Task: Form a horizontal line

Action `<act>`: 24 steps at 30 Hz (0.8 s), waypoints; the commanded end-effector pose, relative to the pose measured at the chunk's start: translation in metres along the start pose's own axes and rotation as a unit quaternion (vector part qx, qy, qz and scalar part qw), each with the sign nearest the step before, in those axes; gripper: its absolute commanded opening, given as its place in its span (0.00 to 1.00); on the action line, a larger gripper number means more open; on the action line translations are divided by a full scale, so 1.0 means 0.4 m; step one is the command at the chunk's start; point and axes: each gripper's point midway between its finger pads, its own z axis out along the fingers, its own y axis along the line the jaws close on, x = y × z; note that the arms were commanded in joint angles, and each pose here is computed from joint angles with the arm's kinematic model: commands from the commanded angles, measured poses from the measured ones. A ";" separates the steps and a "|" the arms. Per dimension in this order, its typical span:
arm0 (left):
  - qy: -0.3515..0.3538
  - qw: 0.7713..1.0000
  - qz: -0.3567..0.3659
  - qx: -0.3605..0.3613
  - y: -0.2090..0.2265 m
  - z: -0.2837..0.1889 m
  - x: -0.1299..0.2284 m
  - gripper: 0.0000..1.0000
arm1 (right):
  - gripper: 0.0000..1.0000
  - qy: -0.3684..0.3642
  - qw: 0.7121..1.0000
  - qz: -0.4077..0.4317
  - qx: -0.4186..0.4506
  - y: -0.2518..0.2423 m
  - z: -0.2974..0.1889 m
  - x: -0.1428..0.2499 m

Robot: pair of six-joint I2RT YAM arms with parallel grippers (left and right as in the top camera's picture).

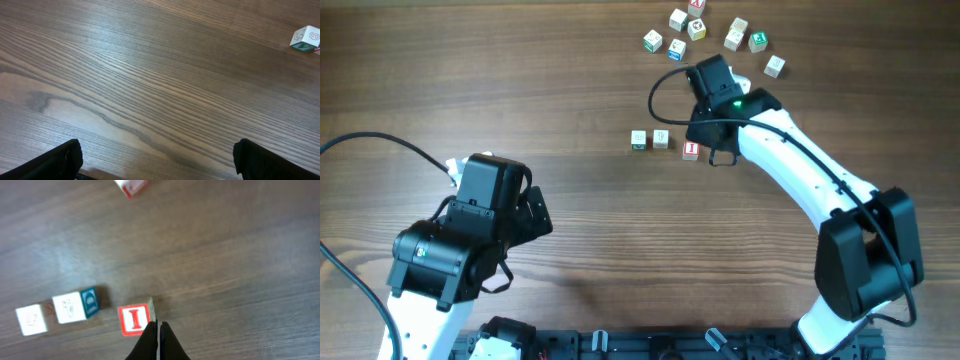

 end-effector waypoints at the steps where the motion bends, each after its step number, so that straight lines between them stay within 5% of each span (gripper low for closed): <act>1: 0.000 1.000 -0.011 0.000 0.003 0.001 0.001 1.00 | 0.05 0.059 0.998 0.017 0.019 -0.034 0.087 0.102; 12: 0.000 1.000 -0.011 0.000 0.003 0.001 0.001 1.00 | 0.05 0.087 0.996 0.011 -0.035 -0.036 0.171 0.203; 24: 0.000 1.000 -0.011 0.000 0.003 0.001 0.001 1.00 | 0.06 0.017 0.997 0.004 -0.077 0.013 0.182 0.130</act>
